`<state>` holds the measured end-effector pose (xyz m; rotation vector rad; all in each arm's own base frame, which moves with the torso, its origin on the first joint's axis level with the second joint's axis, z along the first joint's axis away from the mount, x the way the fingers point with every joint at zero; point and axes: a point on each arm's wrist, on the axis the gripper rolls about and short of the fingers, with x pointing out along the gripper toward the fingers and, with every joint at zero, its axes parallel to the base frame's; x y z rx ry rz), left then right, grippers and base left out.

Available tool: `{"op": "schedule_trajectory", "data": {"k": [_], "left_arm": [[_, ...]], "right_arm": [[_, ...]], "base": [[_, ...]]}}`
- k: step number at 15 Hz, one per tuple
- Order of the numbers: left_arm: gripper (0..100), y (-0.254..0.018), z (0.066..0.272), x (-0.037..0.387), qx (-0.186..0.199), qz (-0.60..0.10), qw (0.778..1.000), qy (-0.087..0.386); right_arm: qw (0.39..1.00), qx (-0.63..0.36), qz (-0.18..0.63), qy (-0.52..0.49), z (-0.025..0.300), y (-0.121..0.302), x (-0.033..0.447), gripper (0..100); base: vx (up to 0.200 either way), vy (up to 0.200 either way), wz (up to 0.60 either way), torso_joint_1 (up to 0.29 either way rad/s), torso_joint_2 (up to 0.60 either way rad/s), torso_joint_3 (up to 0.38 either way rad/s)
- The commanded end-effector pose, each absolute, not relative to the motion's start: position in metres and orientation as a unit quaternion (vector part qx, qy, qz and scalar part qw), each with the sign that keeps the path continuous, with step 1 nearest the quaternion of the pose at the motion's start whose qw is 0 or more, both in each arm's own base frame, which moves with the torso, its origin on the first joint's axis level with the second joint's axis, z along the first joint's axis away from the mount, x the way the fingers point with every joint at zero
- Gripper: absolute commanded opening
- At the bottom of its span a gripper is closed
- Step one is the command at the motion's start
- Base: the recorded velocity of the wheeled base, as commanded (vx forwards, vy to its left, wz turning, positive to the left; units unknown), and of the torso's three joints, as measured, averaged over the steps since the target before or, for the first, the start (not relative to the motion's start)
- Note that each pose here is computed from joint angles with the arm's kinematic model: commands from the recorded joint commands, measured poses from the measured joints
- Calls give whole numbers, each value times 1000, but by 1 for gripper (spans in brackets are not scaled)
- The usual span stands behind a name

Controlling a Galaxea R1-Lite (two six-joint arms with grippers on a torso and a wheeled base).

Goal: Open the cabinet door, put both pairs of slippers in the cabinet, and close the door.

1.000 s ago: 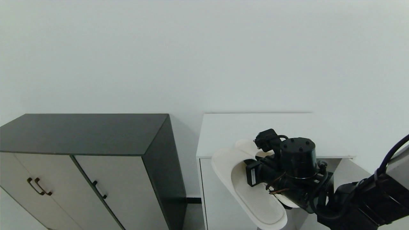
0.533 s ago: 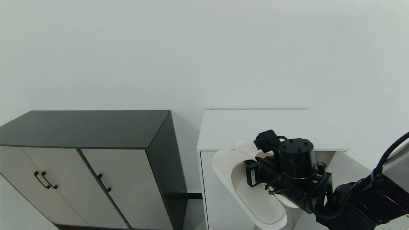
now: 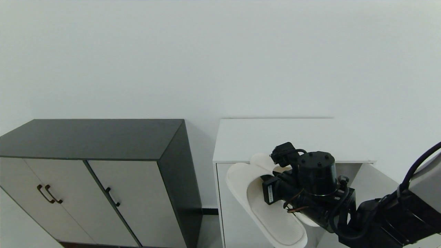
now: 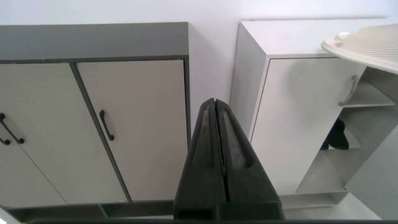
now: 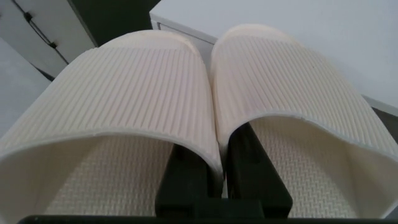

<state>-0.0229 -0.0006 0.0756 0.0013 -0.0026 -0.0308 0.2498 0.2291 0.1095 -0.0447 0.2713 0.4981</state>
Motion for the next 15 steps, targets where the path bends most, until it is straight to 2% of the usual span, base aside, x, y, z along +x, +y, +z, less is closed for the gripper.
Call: {"op": "schedule_trajectory", "data": {"k": [1, 15], "left_arm": [[0, -1, 76, -23, 1, -15, 1000, -1], [0, -1, 76, -23, 1, -16, 1000, -1]], "right_arm": [[959, -24, 246, 136, 107, 230, 250, 0], [958, -22, 254, 134, 106, 234, 247, 0]], "base": [[0, -200, 0, 2, 2, 2], [0, -200, 0, 1, 2, 2]]}}
